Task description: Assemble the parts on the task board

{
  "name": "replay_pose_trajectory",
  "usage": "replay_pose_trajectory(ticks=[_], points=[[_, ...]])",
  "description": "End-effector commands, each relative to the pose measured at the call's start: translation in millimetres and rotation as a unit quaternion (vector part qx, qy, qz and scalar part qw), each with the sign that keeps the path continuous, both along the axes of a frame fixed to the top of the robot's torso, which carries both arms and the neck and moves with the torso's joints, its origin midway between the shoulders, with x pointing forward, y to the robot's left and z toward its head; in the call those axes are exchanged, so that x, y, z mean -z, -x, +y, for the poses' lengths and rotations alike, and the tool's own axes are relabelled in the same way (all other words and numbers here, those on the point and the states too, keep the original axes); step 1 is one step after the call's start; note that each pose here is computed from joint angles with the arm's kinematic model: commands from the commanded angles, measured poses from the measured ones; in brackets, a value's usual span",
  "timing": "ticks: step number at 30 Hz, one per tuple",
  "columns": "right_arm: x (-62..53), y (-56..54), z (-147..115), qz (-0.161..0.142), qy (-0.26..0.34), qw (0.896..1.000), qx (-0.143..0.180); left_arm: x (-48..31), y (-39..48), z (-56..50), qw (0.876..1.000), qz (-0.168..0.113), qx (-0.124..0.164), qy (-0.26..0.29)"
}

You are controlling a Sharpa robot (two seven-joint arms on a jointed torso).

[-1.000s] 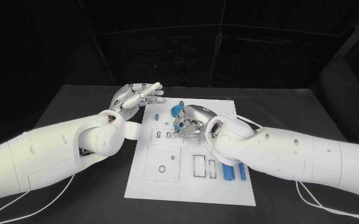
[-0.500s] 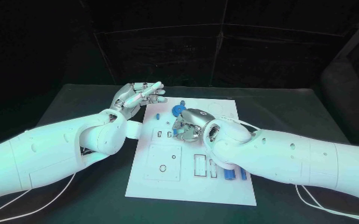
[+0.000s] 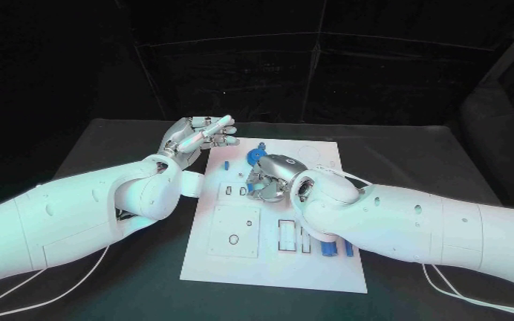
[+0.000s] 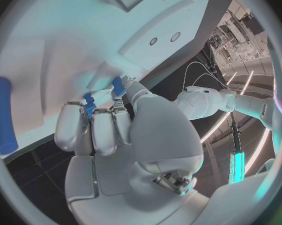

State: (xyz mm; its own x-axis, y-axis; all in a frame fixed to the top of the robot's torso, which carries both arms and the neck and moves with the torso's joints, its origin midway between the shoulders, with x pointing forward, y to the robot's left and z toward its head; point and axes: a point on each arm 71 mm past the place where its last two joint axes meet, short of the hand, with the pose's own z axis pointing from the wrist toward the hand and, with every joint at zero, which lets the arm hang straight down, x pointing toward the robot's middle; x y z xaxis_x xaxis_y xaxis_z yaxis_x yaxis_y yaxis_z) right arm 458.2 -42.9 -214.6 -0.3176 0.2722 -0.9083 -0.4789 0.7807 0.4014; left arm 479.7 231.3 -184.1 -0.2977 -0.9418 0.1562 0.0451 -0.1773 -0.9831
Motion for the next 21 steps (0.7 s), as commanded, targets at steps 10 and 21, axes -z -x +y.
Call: replay_pose_trajectory(ticks=[10, 21], points=[[4.6, -0.7, -1.8, 0.018, 0.002, 1.0, 0.011, -2.5, -0.1, -0.2, 1.0, -0.01, 0.001, 0.0], [7.7, -1.4, -2.8, 0.031, 0.015, 0.999, 0.011, -2.9, 0.0, 0.0, 1.0, -0.012, 0.0, 0.0]])
